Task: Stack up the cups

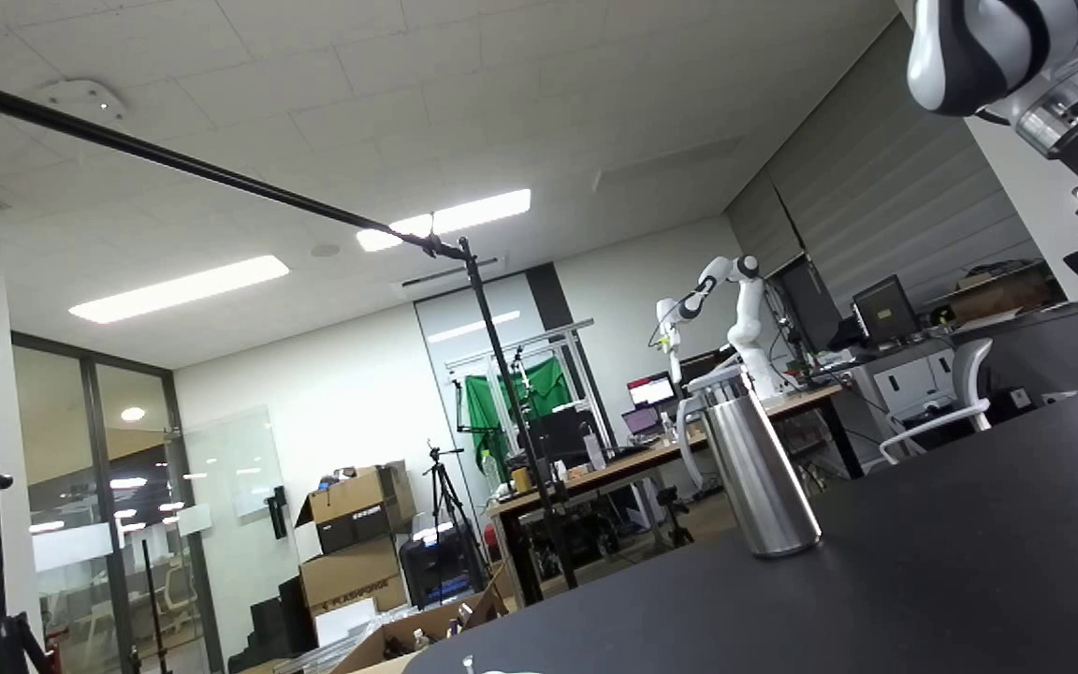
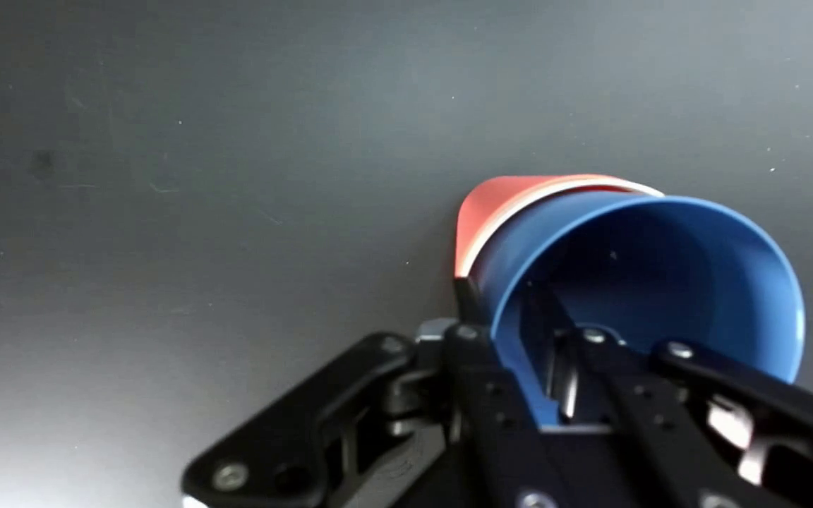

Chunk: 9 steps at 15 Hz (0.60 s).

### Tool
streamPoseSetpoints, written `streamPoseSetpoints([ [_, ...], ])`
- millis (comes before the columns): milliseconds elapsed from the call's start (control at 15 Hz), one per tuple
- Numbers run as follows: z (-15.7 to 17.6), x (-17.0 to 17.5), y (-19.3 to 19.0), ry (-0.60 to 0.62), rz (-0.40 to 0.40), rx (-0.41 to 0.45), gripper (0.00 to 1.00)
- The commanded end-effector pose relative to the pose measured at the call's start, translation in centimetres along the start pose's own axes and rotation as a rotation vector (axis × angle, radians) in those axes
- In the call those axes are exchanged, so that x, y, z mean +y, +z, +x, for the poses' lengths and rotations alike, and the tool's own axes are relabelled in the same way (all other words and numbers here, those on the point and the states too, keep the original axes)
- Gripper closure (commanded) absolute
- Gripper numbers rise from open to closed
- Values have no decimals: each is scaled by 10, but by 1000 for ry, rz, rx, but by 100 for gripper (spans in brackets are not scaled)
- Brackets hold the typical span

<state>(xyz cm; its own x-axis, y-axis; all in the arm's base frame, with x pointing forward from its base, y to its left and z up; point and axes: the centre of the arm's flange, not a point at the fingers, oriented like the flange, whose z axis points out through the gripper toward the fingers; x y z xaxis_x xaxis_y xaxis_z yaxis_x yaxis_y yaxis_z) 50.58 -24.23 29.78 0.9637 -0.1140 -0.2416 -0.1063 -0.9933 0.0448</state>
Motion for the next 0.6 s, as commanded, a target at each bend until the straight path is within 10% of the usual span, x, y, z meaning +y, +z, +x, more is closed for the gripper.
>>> streamPoseSetpoints([
  [0, -8, -4, -4, 22, -5, -4, 47],
  [533, -21, -5, -52, 4, 0, 35, 0],
])
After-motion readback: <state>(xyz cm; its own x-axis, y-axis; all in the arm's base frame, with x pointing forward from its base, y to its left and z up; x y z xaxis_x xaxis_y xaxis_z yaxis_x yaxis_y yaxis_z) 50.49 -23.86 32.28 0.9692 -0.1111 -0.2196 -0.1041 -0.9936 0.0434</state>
